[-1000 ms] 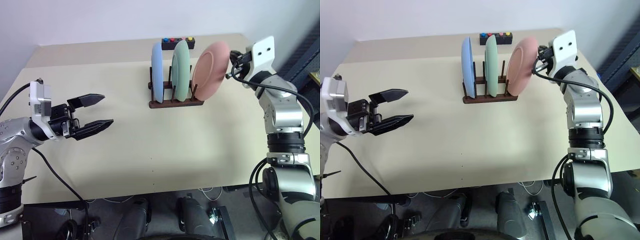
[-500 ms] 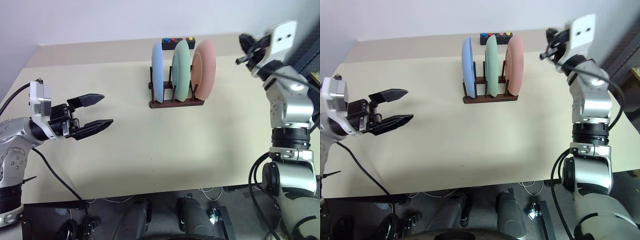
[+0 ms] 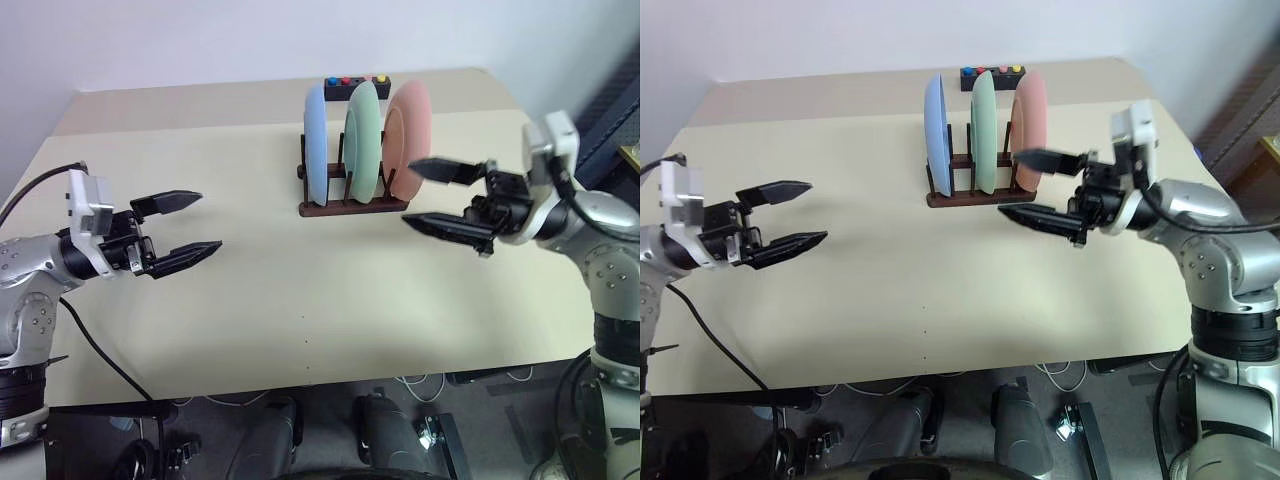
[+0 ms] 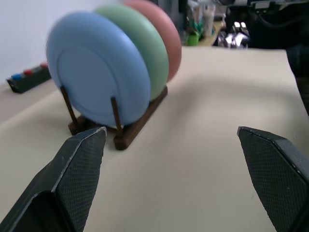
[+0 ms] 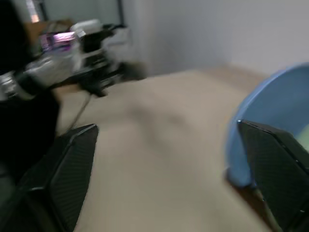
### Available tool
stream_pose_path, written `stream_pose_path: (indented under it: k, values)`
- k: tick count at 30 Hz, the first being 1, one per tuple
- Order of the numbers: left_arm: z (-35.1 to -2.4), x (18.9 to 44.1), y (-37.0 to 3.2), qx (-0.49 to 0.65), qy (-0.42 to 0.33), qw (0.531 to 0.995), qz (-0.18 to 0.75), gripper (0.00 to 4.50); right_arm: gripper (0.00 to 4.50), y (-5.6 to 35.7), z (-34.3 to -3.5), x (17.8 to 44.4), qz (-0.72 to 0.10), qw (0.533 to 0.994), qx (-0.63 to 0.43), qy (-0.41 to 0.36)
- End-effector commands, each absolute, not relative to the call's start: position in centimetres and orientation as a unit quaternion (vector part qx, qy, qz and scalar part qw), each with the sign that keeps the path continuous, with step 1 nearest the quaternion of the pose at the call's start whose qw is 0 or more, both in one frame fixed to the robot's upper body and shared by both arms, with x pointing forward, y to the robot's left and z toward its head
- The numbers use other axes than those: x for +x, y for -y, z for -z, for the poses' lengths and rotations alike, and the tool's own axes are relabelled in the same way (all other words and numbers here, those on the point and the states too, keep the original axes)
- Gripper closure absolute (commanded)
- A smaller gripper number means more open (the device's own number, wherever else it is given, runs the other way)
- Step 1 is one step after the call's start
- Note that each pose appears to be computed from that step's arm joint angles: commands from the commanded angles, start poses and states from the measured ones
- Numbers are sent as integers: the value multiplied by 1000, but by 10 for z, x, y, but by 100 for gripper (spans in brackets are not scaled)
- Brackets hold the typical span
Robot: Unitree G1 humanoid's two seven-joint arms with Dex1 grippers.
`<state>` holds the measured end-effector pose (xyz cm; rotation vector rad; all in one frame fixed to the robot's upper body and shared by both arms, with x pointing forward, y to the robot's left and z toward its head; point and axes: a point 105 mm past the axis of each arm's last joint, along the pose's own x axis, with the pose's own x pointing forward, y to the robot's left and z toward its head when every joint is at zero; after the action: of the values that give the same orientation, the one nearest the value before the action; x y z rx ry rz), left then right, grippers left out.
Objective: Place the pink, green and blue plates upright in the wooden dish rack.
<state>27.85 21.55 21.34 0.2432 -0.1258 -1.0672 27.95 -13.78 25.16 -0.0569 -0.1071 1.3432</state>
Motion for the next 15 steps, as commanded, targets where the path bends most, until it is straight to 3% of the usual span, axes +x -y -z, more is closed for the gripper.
stream_pose_path:
  k: [1, 15]
  values:
    - [-223, 273, -218, 137, 72, 845, 511, 0, 3, 139, -258, 264, -646, 759, -59, 58]
    - [-216, 274, -213, 127, 72, 842, 520, 0, 3, 121, -246, 275, -620, 774, -105, 76]
